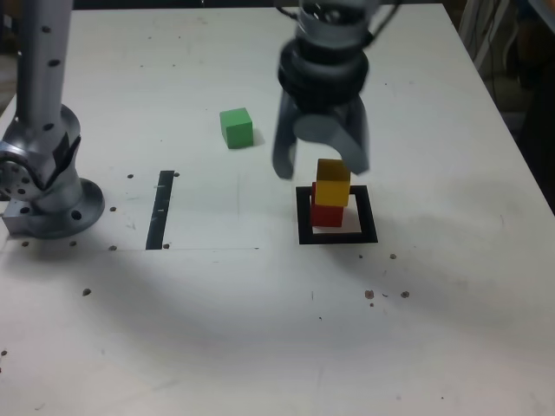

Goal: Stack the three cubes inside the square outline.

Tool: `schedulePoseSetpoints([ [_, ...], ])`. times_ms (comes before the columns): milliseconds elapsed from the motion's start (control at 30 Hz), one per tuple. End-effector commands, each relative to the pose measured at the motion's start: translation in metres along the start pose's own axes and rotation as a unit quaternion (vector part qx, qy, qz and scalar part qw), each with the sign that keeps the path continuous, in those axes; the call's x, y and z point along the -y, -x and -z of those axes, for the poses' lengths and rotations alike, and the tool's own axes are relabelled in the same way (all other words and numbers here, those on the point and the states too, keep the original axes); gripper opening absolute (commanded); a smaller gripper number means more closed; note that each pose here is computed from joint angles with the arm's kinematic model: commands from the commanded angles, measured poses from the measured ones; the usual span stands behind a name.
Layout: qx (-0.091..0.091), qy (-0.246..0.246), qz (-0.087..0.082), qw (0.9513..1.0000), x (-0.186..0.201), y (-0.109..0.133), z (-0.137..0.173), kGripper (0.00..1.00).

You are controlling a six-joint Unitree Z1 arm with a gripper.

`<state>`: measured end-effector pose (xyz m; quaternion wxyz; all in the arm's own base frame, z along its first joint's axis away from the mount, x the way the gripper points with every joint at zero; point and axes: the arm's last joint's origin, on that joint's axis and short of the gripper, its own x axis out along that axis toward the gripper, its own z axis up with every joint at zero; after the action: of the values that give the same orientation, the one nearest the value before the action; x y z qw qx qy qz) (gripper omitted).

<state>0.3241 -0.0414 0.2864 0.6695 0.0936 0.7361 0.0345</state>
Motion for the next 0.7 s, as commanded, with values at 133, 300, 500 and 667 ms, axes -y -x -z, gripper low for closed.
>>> schedulePoseSetpoints([
  [133,0.016,0.024,-0.018,0.9994,-0.035,0.021,0.062,0.99],
  [300,-0.013,0.096,-0.016,0.9952,-0.066,0.004,0.101,0.99],
  [500,-0.044,0.17,-0.01,0.9844,-0.096,-0.022,0.118,0.98],
  [667,-0.054,0.185,-0.007,0.9812,-0.108,-0.045,0.109,0.98],
])
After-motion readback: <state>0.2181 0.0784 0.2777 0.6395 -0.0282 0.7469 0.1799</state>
